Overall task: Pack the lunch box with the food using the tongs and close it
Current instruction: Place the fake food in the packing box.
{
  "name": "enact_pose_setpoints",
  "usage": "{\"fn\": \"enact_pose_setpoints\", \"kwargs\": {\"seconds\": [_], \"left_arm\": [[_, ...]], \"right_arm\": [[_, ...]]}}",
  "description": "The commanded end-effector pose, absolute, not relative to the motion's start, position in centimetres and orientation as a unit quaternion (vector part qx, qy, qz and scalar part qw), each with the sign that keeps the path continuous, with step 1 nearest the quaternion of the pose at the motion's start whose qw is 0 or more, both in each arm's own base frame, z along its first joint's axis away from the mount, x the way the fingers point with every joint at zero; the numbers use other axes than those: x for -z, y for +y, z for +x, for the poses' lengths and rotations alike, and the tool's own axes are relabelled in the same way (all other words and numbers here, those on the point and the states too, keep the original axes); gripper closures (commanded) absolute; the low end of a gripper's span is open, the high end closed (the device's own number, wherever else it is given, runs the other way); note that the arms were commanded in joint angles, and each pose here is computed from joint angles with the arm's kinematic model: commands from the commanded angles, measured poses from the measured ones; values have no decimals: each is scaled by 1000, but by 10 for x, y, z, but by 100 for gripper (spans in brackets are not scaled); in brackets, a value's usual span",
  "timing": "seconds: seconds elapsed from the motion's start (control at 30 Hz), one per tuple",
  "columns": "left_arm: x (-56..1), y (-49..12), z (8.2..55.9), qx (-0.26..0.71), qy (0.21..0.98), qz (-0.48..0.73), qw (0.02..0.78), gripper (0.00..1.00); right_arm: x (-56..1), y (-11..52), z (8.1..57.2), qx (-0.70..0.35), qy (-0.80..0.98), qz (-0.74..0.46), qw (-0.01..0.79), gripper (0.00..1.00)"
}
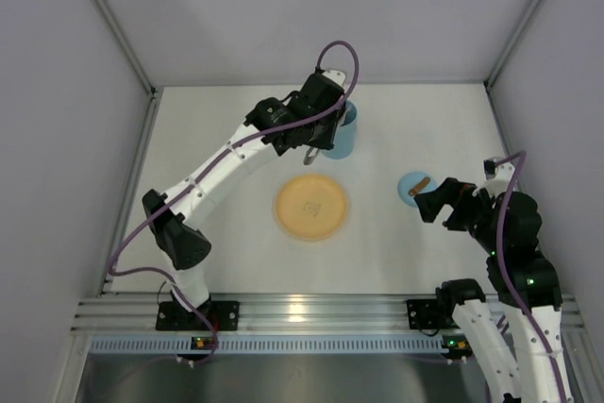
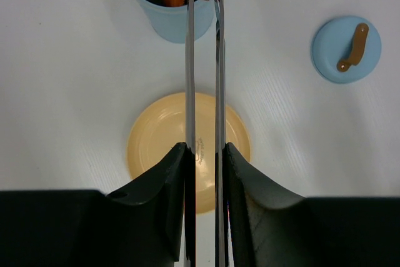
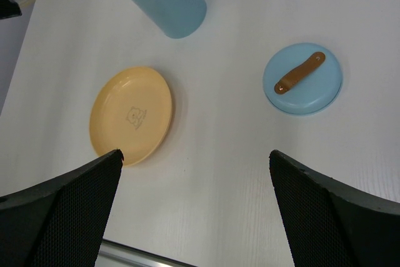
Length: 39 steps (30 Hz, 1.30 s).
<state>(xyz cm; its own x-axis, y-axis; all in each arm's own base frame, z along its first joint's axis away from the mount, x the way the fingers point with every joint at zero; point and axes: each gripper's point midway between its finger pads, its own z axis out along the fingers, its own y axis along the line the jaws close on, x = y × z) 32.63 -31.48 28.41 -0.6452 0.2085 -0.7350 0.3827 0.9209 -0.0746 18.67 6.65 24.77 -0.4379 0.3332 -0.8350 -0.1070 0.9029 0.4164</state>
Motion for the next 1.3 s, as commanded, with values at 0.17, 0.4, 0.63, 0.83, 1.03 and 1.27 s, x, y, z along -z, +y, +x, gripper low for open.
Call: {"fn": "enact_pose_setpoints", "kwargs": {"seconds": [0.17, 0.4, 0.63, 0.83, 1.03, 1.27], "left_arm": [[-292, -322, 381, 117, 882, 134, 436, 71], [-284, -327, 389, 125, 883, 138, 430, 64], [-281, -327, 386, 126, 886, 142, 423, 55], [-290, -325, 384, 131, 882, 144, 430, 48], [-335, -279, 387, 106, 860, 79, 493, 48], [-351, -177, 391, 86, 848, -45, 521, 45]], "right_arm": [[-263, 59, 187, -192, 816, 68, 540, 1], [-262, 60, 187, -194, 817, 68, 539, 1], [-262, 60, 186, -196, 816, 69, 540, 0], [-260, 61, 186, -196, 817, 69, 538, 0], [-261, 61, 185, -197, 816, 68, 539, 1], [-263, 64, 184, -205, 813, 64, 541, 1]]}}
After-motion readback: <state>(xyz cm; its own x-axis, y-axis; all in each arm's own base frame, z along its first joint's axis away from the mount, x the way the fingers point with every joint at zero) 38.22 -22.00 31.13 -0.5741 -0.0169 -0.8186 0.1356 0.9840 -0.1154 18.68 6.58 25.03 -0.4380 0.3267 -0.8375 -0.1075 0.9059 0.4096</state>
